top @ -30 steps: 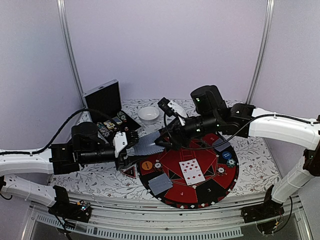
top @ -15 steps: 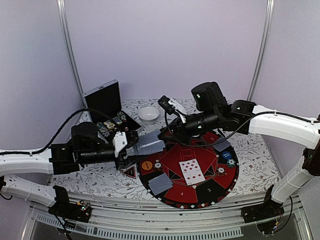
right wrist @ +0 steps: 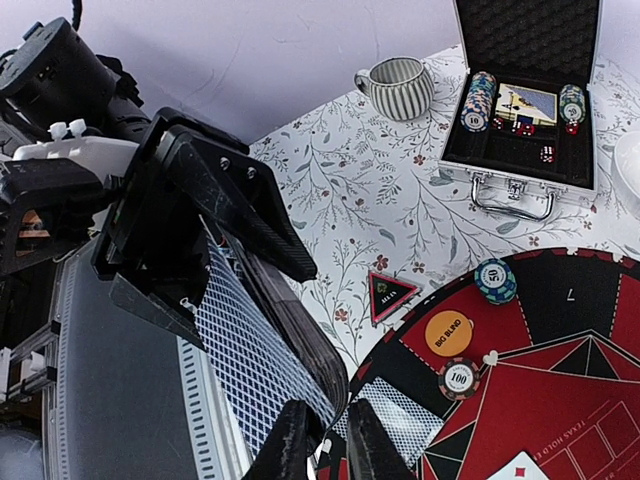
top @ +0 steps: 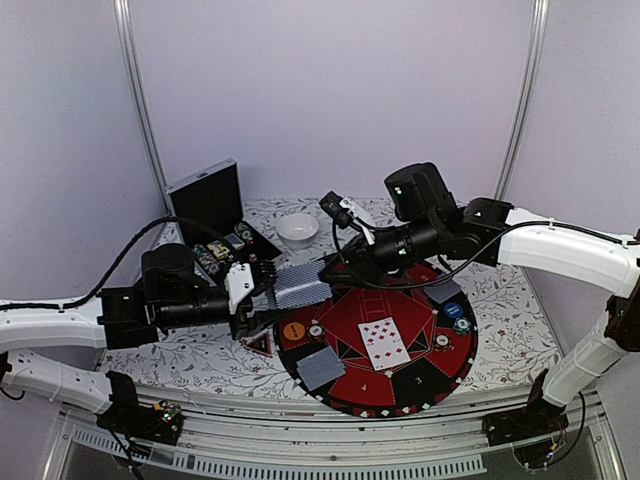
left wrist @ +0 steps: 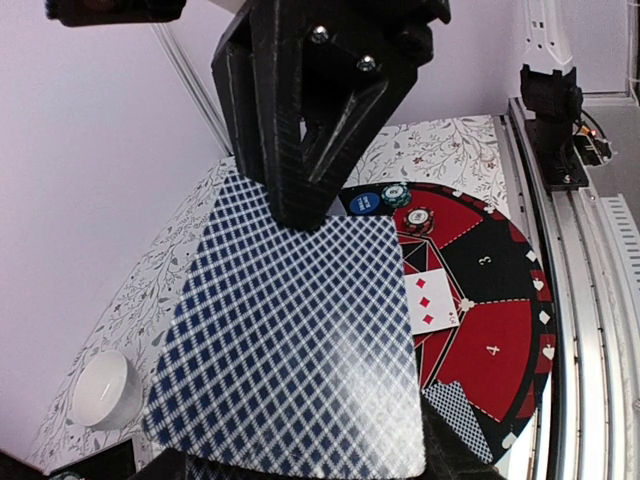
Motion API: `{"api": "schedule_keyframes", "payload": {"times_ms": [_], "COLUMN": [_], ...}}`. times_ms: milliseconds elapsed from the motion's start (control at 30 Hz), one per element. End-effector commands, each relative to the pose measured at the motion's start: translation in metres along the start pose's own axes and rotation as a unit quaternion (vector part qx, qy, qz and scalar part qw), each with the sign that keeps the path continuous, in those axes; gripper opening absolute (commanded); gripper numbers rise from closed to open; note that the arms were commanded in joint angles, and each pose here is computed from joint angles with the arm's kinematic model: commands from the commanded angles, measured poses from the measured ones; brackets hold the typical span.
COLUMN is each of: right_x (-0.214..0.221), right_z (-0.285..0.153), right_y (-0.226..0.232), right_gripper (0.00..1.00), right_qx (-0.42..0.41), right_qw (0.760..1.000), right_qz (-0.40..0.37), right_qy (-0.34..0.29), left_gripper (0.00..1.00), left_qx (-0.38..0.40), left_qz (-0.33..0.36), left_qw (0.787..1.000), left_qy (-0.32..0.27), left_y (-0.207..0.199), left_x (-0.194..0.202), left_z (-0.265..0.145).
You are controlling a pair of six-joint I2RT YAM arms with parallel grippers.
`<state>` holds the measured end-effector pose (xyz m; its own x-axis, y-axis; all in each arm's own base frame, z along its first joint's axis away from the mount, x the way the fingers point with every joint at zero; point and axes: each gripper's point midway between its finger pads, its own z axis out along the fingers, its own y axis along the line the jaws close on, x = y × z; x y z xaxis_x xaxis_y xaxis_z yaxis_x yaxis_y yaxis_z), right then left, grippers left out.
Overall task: Distribute texas hold em gaming equipment
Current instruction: Pick up the poker card from the face-down deck piles.
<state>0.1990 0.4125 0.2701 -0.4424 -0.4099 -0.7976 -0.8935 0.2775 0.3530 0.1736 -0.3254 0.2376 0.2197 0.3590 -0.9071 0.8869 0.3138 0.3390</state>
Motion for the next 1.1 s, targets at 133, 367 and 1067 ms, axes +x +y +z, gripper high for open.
{"api": "schedule_keyframes", "payload": {"times_ms": [133,367,1067], "right_x": [-0.006,-0.005,-0.004], "right_z": [0.003,0.011,0.001], "right_y": [0.003,-0.007,-0.012], "right_gripper": [0.44,1.0,0.28], "right_qx": [-0.014,0.001,0.023], "right_qw": [1.0,1.0,0.999], "right_qz": [0.014,0.024,0.03], "right_qy": [-0.002,-0.003,-0.014], "left_gripper": [0.52,0.52,0.52], "left_qx": [-0.002,-0.002,-0.003], "left_qz": [0.007,0.007,0.008], "left_qw": [0.999,0.999,0.999], "left_qy": [-0.033,-0.034,-0.034], "left_y": [0.002,0.002,0.001], "left_x": [-0.021,-0.021,-0.02], "left_z": [-0.004,-0.004,-0.004]}}
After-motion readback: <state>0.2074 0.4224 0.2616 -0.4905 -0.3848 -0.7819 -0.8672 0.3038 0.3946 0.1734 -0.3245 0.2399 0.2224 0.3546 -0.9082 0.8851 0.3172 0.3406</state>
